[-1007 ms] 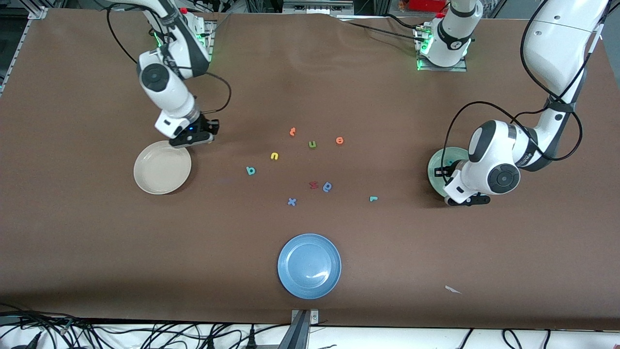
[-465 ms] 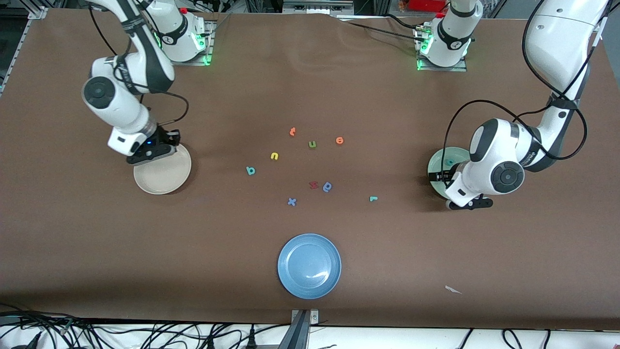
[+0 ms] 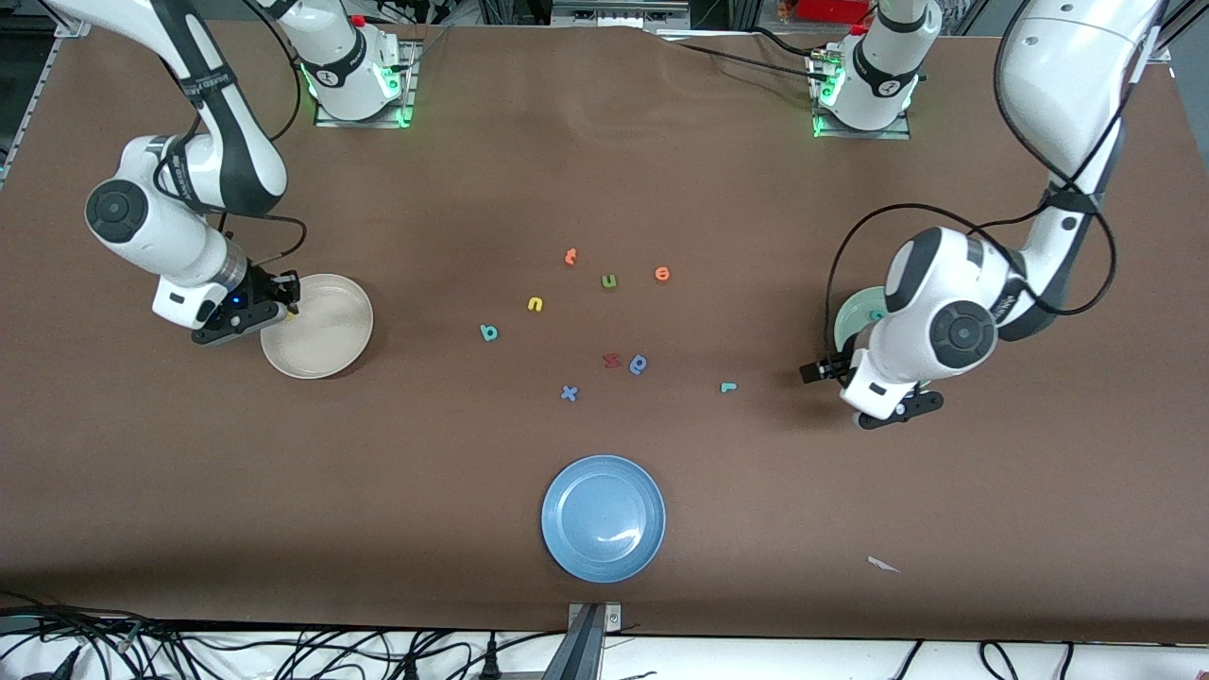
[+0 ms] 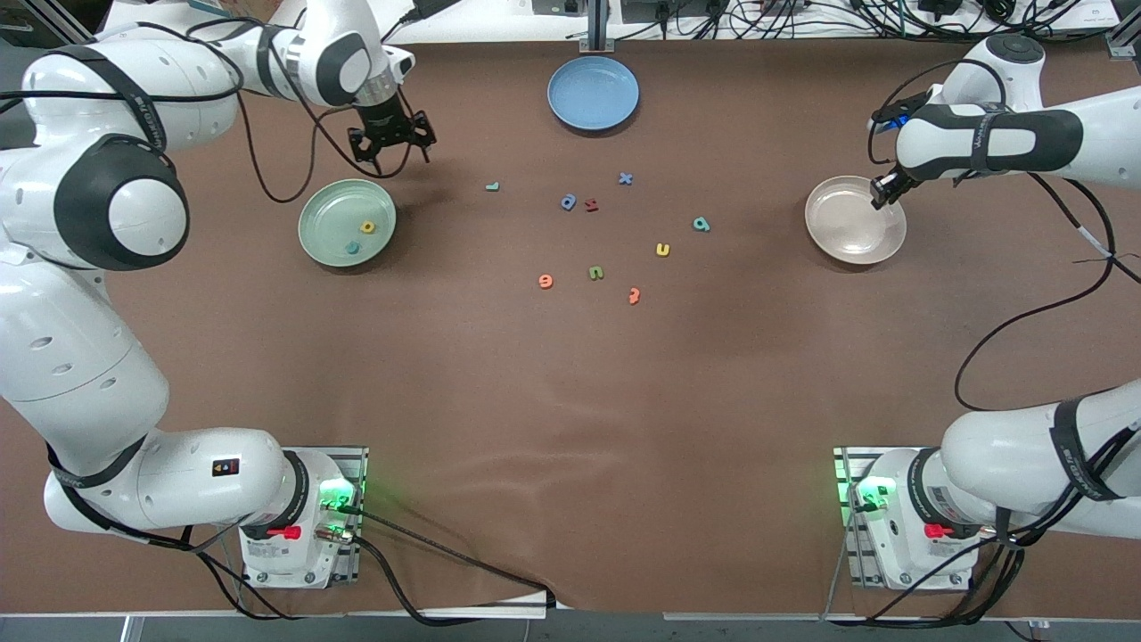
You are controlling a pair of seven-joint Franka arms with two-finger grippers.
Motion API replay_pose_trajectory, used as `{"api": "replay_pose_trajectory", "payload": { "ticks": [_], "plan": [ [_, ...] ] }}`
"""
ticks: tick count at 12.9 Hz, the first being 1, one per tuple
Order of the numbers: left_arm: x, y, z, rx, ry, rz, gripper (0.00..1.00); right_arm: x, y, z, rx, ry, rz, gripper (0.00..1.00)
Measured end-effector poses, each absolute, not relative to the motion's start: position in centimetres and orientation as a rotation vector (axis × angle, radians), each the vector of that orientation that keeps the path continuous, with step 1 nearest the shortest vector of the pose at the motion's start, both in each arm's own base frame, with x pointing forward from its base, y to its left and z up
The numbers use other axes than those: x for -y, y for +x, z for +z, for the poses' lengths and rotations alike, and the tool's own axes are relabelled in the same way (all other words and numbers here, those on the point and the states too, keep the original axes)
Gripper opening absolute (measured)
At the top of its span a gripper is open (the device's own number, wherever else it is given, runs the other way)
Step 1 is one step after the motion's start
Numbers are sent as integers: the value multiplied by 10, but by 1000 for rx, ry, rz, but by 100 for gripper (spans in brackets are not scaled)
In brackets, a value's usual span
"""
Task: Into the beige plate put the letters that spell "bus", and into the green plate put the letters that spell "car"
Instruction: 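Reach the left gripper to the cyan l while the right drops s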
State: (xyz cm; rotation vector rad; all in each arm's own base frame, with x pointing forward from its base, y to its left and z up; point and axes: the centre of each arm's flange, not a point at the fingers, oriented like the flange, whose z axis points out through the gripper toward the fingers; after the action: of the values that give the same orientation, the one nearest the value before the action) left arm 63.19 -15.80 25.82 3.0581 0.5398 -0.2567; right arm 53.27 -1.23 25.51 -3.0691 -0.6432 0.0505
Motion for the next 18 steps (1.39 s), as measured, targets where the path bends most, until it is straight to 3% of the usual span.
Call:
{"api": "replay_pose_trajectory", "payload": {
  "ticks": [2, 5, 6, 8, 9, 12, 13, 14, 16, 17, 18],
  "plan": [
    [188, 635, 243, -653, 3008, -199, 100, 12, 541, 243, 638, -3057, 59, 28],
    [231, 629, 216, -757, 2956, -181, 100, 13, 545, 235, 633, -3052, 49, 55],
    [241, 628, 211, -775, 2944, -173, 100, 13, 546, 235, 632, -3053, 47, 55],
    [255, 630, 204, -790, 2931, -164, 100, 14, 547, 236, 627, -3054, 42, 67],
    [259, 631, 199, -792, 2935, -162, 97, 14, 547, 237, 618, -3056, 40, 67],
    [273, 628, 181, -775, 2987, -144, 97, 9, 549, 239, 595, -3057, 24, 90],
    [279, 628, 176, -767, 3007, -128, 97, 2, 551, 241, 586, -3047, 8, 91],
    [285, 628, 172, -760, 3018, -119, 96, -11, 553, 243, 571, -3029, -12, 99],
    [293, 627, 169, -760, 3022, -114, 94, -51, 557, 250, 529, -3010, -37, 100],
    [294, 628, 169, -762, 3021, -113, 85, -69, 559, 253, 504, -3013, -45, 100],
    [293, 628, 168, -765, 3021, -112, 85, -87, 559, 256, 488, -3014, -53, 100]
  ]
}}
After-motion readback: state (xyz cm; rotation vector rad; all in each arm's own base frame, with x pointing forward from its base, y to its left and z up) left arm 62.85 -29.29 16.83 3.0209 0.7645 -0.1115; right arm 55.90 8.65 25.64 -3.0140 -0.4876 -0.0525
